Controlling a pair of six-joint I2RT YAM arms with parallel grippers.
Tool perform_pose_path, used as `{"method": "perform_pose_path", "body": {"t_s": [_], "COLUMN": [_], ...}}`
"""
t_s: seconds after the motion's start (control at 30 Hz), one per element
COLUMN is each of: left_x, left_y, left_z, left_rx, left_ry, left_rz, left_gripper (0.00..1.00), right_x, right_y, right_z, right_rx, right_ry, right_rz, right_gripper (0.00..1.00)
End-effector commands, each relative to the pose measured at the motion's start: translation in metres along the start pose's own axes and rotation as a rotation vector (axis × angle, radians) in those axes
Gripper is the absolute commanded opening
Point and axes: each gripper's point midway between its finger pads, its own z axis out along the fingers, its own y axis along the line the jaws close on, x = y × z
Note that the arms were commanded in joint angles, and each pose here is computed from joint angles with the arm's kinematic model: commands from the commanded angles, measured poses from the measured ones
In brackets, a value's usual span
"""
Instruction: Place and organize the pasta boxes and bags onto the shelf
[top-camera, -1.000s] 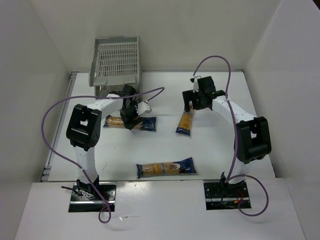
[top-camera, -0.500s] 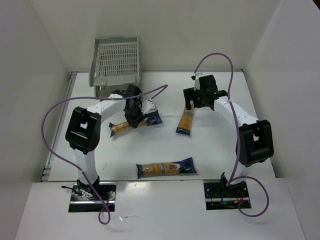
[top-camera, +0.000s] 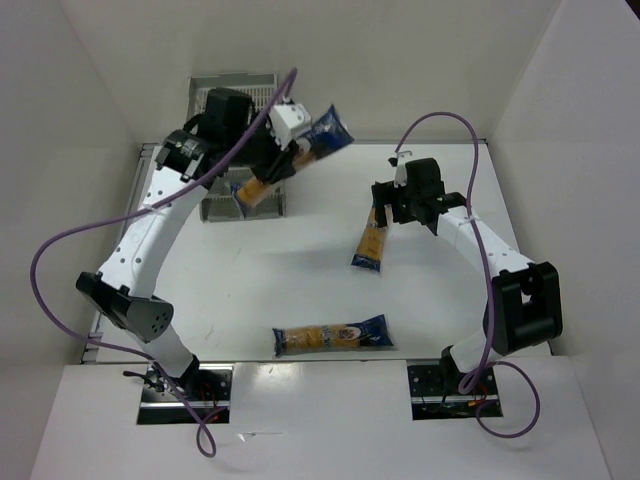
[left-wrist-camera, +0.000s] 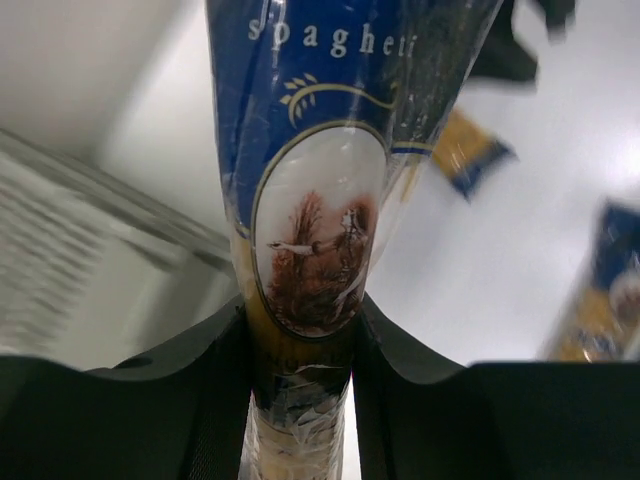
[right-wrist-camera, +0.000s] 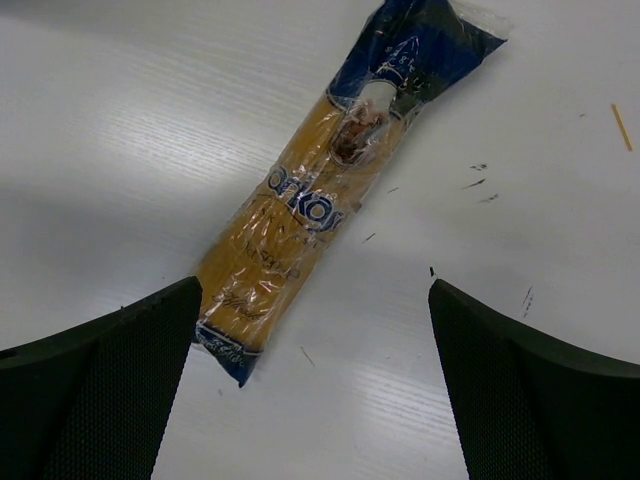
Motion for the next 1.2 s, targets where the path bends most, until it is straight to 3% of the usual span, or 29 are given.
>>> {"method": "perform_pose_path", "body": {"t_s": [0.0, 0.07, 0.17, 0.23, 0.37, 0.4, 0.53, 0.67, 1.17], "left_x": [-0.103, -0.138, -0.138, -0.134, -0.132, -0.127, -0.112, -0.125, -0.047], "left_y": [0.052, 0.088, 0.154, 0.177, 0.206, 0.215, 0.249, 0.253, 0.295], "left_z": [-0.080, -0.124, -0.174, -0.178, -0.173, -0.158, -0.155, -0.148, -0.083], "left_rx": [-0.340, -0.552, -0.872, -0.920, -0.827, -0.762, -0.599, -0.507, -0.624], "left_ry": [-0.331, -0.460, -0.523, -0.541, -0.638, -0.671, -0.770, -0.837, -0.635], "left_rz": [-0.020, -0.057, -0.133, -0.154, -0.273, -0.386, -0.593, -0.620, -0.759], "left_gripper": [0.00, 0.00, 0.00, 0.00, 0.00, 0.00, 0.00, 0.00, 0.02], "right_x": [-0.020, -0.020, -0.020, -0.027, -0.033, -0.033, -0.032, -0.030, -0.014], "right_y": [0.002, 0.004, 0.005, 0.006, 0.006, 0.007, 0.008, 0.009, 0.009], "right_z": [-0.013, -0.013, -0.013, -0.012, -0.007, -0.004, 0.002, 0.005, 0.022], "right_rx": [-0.008, -0.019, -0.020, -0.021, -0.022, -0.031, -0.039, -0.039, -0.046], "right_ry": [-0.088, -0.087, -0.087, -0.098, -0.102, -0.096, -0.083, -0.074, -0.021], "right_rz": [0.010, 0.021, 0.041, 0.051, 0.060, 0.060, 0.060, 0.070, 0.073], "right_gripper": [1.00, 1.00, 1.00, 1.00, 1.00, 1.00, 1.00, 1.00, 1.00]}}
